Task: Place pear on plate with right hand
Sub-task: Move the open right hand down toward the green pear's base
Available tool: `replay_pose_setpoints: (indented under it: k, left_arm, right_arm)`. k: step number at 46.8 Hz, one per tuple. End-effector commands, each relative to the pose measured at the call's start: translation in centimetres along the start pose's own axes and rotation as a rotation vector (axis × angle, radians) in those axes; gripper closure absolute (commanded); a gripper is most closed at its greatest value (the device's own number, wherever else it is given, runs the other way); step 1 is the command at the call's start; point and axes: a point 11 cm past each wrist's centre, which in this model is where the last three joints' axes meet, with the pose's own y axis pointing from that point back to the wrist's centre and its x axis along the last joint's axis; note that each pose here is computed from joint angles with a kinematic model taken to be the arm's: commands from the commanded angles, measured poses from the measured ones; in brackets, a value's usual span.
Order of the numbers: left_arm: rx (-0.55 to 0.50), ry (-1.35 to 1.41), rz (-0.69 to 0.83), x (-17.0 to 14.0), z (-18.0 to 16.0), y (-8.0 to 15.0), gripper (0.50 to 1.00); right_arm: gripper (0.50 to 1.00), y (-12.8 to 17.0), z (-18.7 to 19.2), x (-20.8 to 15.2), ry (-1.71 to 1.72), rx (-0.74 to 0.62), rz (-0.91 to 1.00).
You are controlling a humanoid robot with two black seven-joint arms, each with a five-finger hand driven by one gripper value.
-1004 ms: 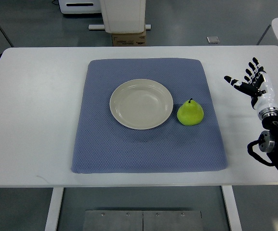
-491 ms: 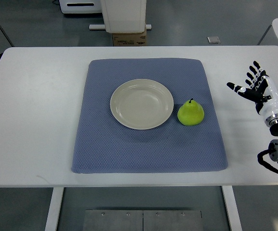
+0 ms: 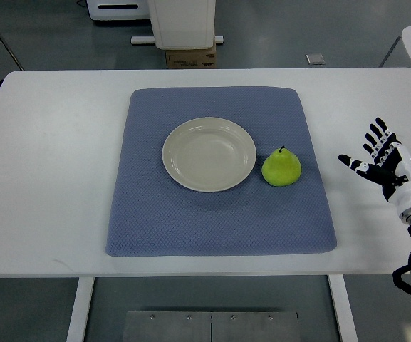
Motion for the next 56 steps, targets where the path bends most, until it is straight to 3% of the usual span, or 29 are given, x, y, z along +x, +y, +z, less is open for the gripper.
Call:
replay_pose_setpoints:
  k: [1, 18, 56]
  left_arm:
    - [0.0, 0.0, 0.0, 0.0, 0.0, 0.0, 0.5]
    - [0.0, 0.0, 0.0, 0.0, 0.0, 0.0, 0.5]
    - [0.0, 0.0, 0.0, 0.0, 0.0, 0.0, 0.5]
  right_arm:
    - [0.5, 0.5, 0.4, -0.3, 0.0, 0.004, -0.009]
    - [0.502, 1.2, 1.1, -3.6, 0.087, 0.029, -0.147]
    - [0.505, -0.8, 0.3, -8.3, 0.257, 0.073, -0.301]
